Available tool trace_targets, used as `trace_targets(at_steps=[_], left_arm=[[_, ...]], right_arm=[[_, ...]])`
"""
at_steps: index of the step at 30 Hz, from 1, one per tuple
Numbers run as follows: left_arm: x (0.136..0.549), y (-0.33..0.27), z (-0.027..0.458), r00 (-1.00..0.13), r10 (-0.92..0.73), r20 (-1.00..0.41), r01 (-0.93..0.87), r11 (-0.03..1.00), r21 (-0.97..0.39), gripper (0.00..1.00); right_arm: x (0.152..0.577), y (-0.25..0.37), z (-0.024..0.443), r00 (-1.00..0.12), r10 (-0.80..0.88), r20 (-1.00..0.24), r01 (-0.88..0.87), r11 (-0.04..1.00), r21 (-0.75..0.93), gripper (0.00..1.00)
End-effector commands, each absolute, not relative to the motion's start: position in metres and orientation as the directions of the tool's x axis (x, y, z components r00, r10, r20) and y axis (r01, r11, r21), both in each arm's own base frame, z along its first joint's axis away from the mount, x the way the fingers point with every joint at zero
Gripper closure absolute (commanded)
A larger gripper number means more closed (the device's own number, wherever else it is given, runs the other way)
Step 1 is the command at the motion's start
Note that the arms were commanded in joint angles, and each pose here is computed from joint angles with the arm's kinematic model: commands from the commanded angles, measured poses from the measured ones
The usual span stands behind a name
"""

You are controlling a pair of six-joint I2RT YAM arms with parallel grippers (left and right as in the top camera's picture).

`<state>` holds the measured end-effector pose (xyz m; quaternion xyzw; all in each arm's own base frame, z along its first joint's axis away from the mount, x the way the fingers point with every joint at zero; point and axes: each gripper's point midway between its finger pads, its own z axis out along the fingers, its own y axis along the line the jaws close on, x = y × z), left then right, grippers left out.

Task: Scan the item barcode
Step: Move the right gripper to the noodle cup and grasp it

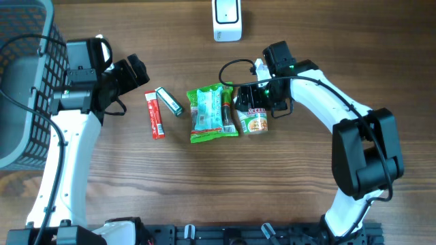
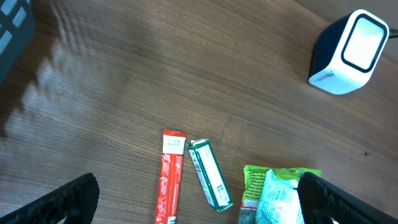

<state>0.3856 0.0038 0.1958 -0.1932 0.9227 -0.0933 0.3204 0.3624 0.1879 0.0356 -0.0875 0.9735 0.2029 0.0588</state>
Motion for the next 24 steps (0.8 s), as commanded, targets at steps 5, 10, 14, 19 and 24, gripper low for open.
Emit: trace_targets(at_steps=[5,10,14,19,24], left_arm=[[0.386,0.006,0.195,-0.72,-0.413,-0.558,-0.3,0.91,-0.288,0.0],[0.386,0.006,0.195,-0.72,-0.413,-0.558,-0.3,0.91,-0.288,0.0],[0.386,0.006,0.195,-0.719,-0.414,-0.558,-0.3,0.91,-0.288,0.0],[0.386,0.006,0.195,-0.719,-0.414,-0.558,-0.3,0.91,-0.288,0.0],[0.386,0.006,0.195,-0.72,-0.413,-0.558,-0.3,0.91,-0.288,0.0]], right_arm=[[0.358,0.192,0.049,-0.973,-0.157,-0.17,-0.214,0.89,0.403,0.06],[0.359,0.184,0.045,-0.974,-0.154,-0.168,-0.205,0.911,0.358,0.14],[0.359,0.185,0.044,-0.974,-0.156,-0.167,-0.208,0.91,0.358,0.03],[0.355,0.183,0.041,-0.977,-0.157,-0.147,-0.2,0.913,0.355,0.0],[0.351,0.181,0.034,-0.978,-0.161,-0.135,-0.199,0.915,0.35,0.02]])
